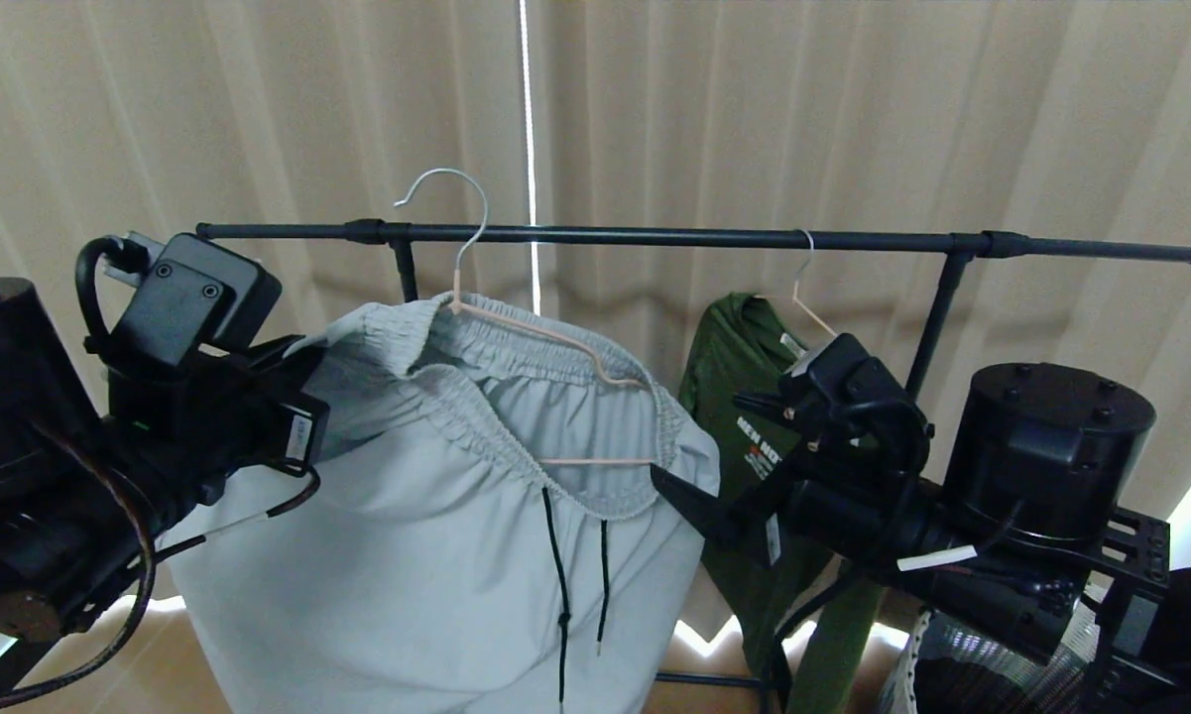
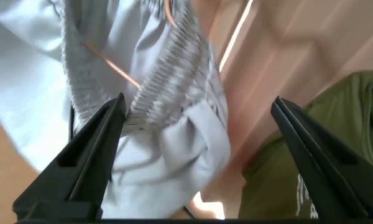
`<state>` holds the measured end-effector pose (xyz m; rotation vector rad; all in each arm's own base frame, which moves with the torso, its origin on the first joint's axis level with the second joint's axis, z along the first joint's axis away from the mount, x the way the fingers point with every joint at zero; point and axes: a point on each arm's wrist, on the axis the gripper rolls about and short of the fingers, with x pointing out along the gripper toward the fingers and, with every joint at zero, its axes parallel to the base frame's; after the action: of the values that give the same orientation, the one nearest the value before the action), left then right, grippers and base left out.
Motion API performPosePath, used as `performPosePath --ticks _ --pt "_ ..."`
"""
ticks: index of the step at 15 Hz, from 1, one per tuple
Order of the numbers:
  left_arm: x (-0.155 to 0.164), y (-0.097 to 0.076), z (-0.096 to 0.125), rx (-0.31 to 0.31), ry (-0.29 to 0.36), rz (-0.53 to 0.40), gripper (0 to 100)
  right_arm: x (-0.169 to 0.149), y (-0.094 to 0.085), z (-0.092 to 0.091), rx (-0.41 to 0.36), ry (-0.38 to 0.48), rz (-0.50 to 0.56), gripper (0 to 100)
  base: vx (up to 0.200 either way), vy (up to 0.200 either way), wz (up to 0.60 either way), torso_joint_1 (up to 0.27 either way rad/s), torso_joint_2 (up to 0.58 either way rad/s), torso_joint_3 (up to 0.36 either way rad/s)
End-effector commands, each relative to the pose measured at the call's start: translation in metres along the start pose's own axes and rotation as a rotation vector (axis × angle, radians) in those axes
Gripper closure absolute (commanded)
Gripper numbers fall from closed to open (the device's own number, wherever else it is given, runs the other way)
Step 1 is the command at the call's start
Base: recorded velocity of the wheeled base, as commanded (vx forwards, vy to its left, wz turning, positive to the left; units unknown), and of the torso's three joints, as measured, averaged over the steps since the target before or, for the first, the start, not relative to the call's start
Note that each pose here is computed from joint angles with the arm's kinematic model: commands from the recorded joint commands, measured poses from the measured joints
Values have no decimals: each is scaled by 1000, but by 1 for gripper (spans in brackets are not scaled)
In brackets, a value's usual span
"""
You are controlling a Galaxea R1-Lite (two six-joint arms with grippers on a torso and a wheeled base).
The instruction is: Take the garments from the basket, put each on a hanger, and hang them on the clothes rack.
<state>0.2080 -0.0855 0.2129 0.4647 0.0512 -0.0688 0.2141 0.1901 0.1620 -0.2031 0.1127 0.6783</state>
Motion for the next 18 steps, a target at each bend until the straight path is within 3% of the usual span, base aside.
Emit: performPosePath --ticks 1,3,12,18 --pt "2 -6 -3 -30 12 -23 100 -6 0 0 -10 -2 1 0 0 0 0 0 0 0" --pt "2 -19 -5 -77 21 -71 100 -5 -1 5 -46 -21 -4 0 0 0 0 0 0 0" --pt "-12 -52 -1 -51 -6 -219 100 15 -10 23 -249 -71 -44 0 0 0 0 0 0 0" --pt "-19 -57 0 -45 -37 -248 100 27 -20 20 -267 -40 -72 0 0 0 0 0 0 0"
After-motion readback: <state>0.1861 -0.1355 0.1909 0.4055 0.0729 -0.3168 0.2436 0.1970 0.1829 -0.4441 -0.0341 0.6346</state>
